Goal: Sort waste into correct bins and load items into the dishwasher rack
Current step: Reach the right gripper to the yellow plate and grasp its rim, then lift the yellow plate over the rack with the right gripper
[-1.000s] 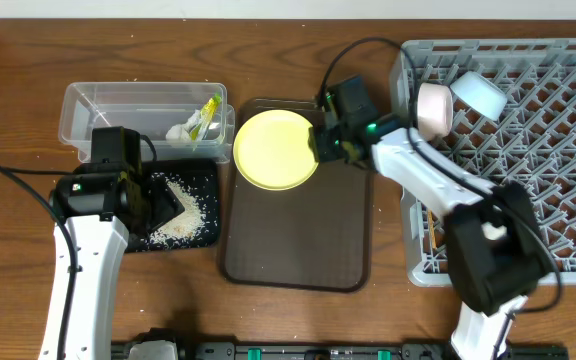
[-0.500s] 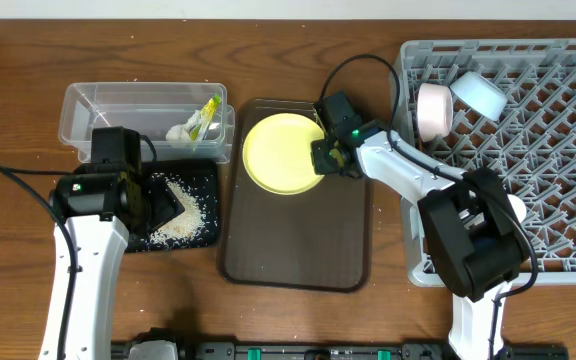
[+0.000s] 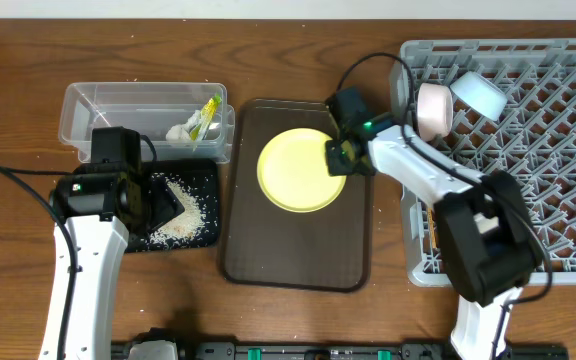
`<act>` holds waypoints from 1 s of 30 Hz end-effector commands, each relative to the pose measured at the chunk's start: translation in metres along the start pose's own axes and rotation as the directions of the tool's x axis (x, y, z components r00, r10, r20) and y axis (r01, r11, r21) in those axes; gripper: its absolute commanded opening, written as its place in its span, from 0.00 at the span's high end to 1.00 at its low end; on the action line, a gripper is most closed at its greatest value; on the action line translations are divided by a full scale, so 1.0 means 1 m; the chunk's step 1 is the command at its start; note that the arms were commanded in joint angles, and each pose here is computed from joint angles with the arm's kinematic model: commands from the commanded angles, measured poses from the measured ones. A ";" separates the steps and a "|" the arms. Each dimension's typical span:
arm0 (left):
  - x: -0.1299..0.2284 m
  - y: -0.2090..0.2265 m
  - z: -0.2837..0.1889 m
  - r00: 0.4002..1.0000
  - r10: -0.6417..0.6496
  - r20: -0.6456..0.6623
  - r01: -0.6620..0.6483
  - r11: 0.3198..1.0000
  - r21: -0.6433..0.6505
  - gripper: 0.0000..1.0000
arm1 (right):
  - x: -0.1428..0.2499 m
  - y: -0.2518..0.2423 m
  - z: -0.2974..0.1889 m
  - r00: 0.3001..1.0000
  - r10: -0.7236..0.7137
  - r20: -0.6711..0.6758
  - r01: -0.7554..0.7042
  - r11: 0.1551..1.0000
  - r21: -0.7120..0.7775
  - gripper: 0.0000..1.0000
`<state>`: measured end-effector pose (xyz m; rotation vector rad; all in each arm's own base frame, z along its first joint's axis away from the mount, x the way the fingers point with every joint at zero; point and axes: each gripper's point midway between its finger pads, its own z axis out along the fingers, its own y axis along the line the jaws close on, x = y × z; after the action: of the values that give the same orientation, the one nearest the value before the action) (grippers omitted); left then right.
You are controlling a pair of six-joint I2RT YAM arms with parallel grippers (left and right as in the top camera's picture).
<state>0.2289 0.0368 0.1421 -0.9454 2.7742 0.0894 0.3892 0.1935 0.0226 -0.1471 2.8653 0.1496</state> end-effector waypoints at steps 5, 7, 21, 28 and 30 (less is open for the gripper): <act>-0.001 0.002 -0.002 1.000 -0.019 0.006 0.019 1.000 -0.002 0.14 | -0.045 -0.041 -0.112 0.966 -0.010 0.259 -0.002 0.999 0.048 0.99; -0.001 0.002 -0.002 1.000 -0.018 0.006 0.018 1.000 -0.002 0.14 | -0.050 -0.060 -0.145 0.946 -0.017 0.324 -0.011 0.996 0.084 0.99; -0.002 0.002 -0.002 1.000 -0.018 0.006 0.018 1.000 -0.002 0.14 | -0.021 -0.233 -0.312 0.890 -0.179 0.419 -0.193 0.686 0.702 0.99; -0.001 0.002 -0.002 1.000 -0.018 0.006 0.018 1.000 -0.002 0.14 | -0.002 -0.274 -0.330 0.951 -0.211 0.225 -0.091 0.506 0.858 0.99; -0.001 0.002 -0.002 1.000 -0.018 0.006 0.018 1.000 -0.002 0.14 | 0.001 -0.280 -0.329 0.958 -0.196 0.212 -0.088 0.501 0.861 0.99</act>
<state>0.2284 0.0368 0.1421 -0.9458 2.7760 0.0902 0.3447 -0.1022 0.3069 0.0223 2.2613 -1.0372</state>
